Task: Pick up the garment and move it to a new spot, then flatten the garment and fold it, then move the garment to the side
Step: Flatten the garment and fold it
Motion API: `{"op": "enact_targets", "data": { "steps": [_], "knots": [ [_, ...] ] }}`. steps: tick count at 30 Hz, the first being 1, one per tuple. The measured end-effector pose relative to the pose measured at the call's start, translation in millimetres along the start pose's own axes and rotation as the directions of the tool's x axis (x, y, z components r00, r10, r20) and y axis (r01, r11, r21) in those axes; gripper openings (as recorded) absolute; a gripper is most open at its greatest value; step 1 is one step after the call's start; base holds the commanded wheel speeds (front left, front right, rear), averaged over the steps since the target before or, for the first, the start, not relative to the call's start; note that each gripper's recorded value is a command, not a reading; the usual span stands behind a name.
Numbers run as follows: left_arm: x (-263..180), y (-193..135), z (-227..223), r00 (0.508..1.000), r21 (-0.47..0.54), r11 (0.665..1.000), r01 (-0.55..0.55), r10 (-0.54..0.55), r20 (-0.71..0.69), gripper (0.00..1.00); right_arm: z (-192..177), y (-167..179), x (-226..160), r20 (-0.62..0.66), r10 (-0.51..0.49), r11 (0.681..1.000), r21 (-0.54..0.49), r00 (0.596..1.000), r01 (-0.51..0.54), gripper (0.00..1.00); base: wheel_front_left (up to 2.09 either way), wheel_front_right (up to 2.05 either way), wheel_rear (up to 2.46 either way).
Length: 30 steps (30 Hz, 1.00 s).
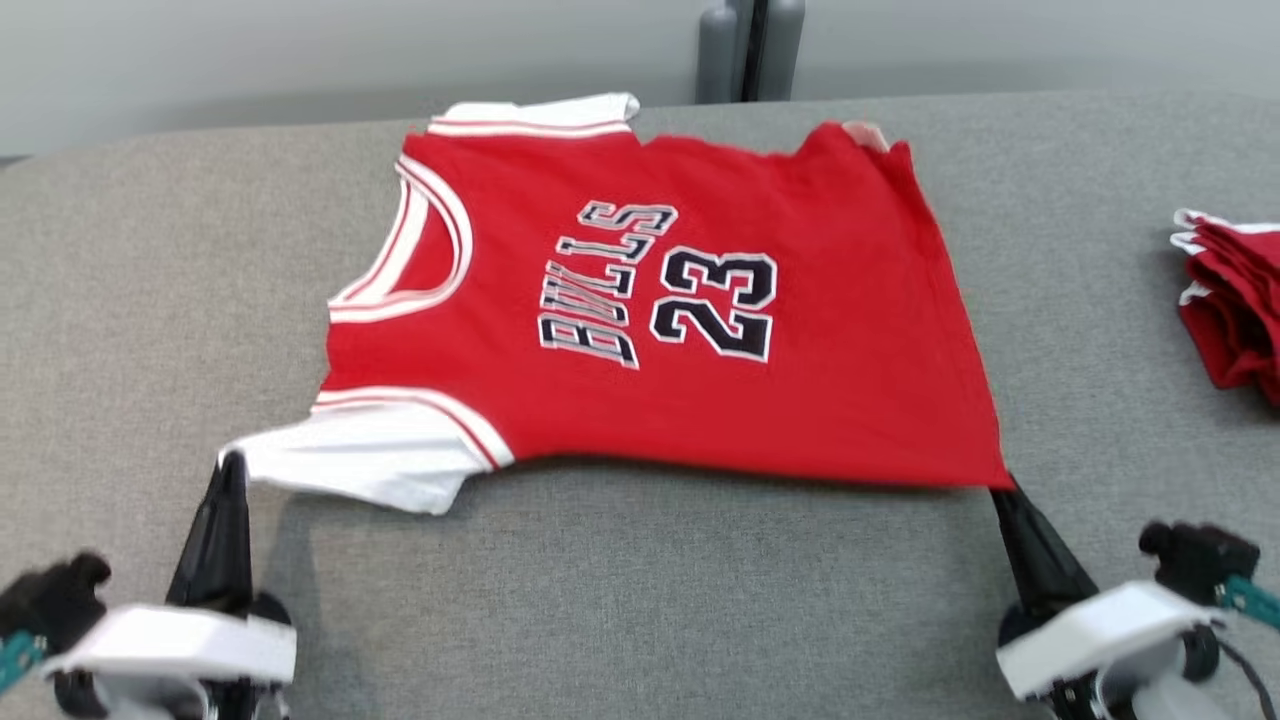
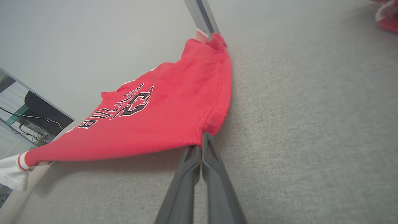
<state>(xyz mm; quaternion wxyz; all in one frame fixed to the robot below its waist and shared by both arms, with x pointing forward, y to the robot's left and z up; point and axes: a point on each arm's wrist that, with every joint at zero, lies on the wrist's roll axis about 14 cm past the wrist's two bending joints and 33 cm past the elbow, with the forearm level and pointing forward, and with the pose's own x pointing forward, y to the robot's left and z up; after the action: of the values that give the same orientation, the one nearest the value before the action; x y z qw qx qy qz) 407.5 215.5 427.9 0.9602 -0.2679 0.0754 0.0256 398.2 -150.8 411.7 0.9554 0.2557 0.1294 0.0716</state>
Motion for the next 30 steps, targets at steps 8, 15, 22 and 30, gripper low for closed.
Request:
{"op": "enact_targets", "data": {
  "steps": [8,15,22,30],
  "knots": [
    [-70.7,0.3,1.5,0.997,-0.009,0.997,-0.073,0.074,0.01,0.0,-10.0,-10.8,-54.0,-0.017,-0.047,0.999,-0.028,0.999,0.046,0.0,0.0,0.0,0.0],
    [-116.7,-4.0,4.6,0.992,-0.065,0.99,-0.123,0.123,0.002,0.0,-19.9,-12.5,-96.2,-0.073,-0.095,0.995,-0.036,0.993,0.093,0.0,0.0,0.0,0.0],
    [-136.0,-2.7,12.0,0.99,-0.011,0.99,-0.14,0.14,-0.021,0.0,-19.2,-6.1,-114.7,-0.099,-0.12,0.992,-0.057,0.988,0.114,0.0,0.0,0.0,0.0],
    [-132.1,-3.5,10.0,0.989,0.027,0.99,-0.136,0.137,-0.064,0.0,-19.4,-4.8,-112.6,-0.134,-0.134,0.989,-0.072,0.982,0.125,0.0,0.0,0.0,0.0]
  ]
}}
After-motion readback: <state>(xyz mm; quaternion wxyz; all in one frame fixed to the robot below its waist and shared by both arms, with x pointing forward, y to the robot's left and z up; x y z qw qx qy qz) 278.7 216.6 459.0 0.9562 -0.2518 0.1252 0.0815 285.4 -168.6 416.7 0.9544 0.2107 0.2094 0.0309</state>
